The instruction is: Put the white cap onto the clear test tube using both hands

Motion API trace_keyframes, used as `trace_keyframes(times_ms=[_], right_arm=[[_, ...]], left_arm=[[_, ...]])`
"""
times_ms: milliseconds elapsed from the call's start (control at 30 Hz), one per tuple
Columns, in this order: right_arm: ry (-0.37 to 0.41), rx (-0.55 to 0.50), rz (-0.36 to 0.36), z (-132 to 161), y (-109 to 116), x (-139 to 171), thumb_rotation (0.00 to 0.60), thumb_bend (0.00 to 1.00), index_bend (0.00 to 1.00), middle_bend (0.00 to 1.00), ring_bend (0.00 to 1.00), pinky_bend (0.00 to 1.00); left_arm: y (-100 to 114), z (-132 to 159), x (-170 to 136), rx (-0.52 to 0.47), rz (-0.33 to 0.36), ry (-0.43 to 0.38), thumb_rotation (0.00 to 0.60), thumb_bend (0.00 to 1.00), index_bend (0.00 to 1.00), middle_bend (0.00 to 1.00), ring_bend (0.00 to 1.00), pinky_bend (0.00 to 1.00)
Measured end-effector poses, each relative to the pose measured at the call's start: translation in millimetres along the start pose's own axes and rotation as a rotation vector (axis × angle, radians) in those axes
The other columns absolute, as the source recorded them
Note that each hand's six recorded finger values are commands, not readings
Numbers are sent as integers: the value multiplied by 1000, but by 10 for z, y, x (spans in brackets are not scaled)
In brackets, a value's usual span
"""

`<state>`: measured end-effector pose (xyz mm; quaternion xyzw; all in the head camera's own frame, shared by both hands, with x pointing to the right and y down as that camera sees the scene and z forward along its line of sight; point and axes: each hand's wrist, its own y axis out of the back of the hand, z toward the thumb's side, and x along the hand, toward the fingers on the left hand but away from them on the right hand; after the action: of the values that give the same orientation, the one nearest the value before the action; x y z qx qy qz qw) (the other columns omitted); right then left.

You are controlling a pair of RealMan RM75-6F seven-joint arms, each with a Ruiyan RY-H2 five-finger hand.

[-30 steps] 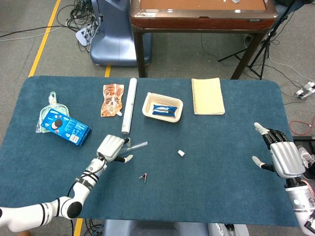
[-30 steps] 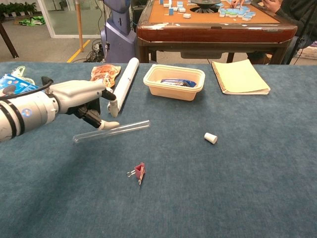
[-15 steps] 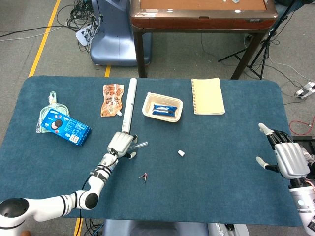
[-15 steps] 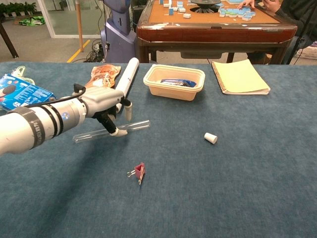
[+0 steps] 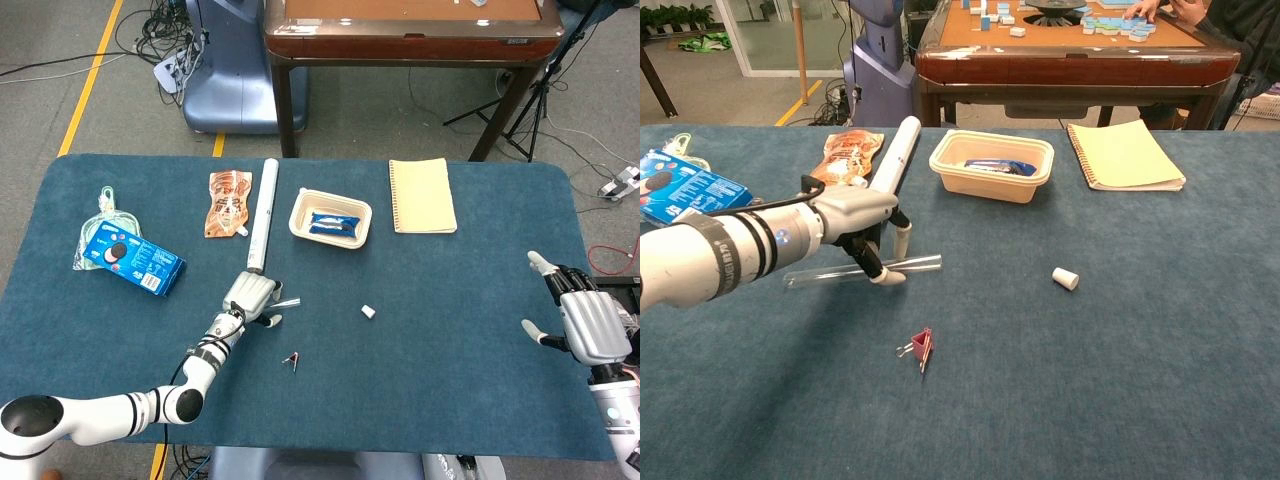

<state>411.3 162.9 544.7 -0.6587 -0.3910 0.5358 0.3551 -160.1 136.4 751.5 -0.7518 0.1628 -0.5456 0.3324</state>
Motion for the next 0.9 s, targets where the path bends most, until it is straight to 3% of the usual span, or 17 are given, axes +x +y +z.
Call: trace_keyframes(times_ms=[600,900], right_arm=[[1,-5,4,17,6,51,600,202,67,222,183,205],[-5,-4,5,10,10,67,600,203,67,222,183,205]], left_arm=[[-37,-80,-162,76,-1,10,583,217,491,1000,1000,1000],[-93,-151,-137,73,-17,36,599,218,510,1000,1000,1000]])
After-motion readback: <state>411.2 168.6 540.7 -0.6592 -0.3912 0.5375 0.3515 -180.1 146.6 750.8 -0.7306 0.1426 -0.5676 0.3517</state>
